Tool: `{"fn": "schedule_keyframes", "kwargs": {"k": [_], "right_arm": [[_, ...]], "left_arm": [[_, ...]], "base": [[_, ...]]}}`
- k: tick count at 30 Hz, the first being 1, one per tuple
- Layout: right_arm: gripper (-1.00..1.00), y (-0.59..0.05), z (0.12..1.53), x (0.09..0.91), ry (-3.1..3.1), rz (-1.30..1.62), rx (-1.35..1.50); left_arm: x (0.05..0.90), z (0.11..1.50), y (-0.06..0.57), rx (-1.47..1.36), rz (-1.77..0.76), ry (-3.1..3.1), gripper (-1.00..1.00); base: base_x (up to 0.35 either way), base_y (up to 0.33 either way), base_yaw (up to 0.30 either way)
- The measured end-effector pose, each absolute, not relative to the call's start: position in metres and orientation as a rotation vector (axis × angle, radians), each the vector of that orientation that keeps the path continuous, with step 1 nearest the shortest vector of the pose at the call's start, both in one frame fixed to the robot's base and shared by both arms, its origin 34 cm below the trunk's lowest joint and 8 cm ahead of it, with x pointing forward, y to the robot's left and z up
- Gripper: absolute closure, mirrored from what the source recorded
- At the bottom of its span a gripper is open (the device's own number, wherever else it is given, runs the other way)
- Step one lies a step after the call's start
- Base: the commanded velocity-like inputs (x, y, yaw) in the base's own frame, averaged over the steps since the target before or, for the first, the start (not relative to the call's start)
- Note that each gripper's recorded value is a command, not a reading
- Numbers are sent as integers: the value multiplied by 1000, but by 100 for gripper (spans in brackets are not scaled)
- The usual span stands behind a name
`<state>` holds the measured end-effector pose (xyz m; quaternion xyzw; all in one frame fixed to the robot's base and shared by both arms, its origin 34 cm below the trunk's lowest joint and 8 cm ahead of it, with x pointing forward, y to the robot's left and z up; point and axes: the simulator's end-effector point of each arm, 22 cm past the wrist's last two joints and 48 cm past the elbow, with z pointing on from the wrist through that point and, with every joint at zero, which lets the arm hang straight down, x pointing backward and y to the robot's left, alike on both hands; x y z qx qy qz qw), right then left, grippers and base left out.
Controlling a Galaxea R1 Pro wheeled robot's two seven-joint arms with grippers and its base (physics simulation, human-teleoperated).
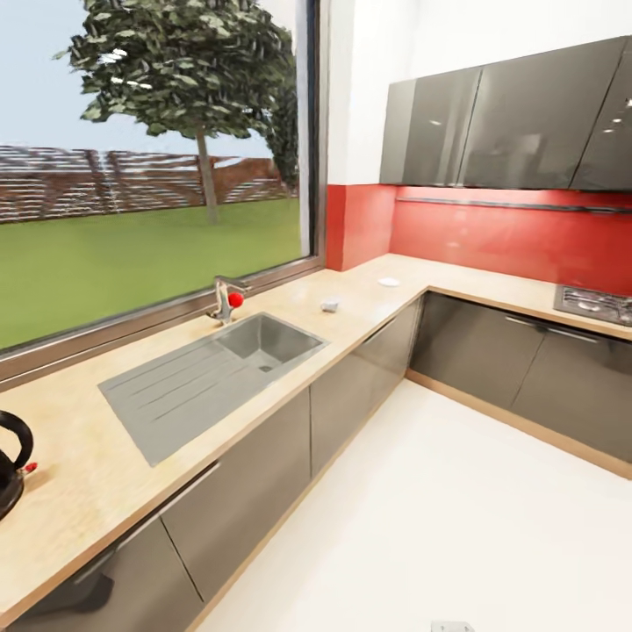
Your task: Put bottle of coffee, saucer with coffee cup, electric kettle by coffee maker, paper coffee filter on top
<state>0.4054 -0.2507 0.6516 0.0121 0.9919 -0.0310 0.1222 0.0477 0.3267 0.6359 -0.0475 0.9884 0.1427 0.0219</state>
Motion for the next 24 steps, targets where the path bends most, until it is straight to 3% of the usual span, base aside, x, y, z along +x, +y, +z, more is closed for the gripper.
{"fn": "schedule_keyframes", "kwargs": {"k": [16, 24], "right_arm": [[-100, -254, 650, 400, 2902, -91, 52], [-100, -235, 647, 392, 2912, 50, 62]], "left_arm": [[55, 635, 328, -150, 440, 3048, -100], [55, 635, 325, -151, 435, 3049, -100]], "base": [[0, 0, -300], [0, 0, -300]]}}
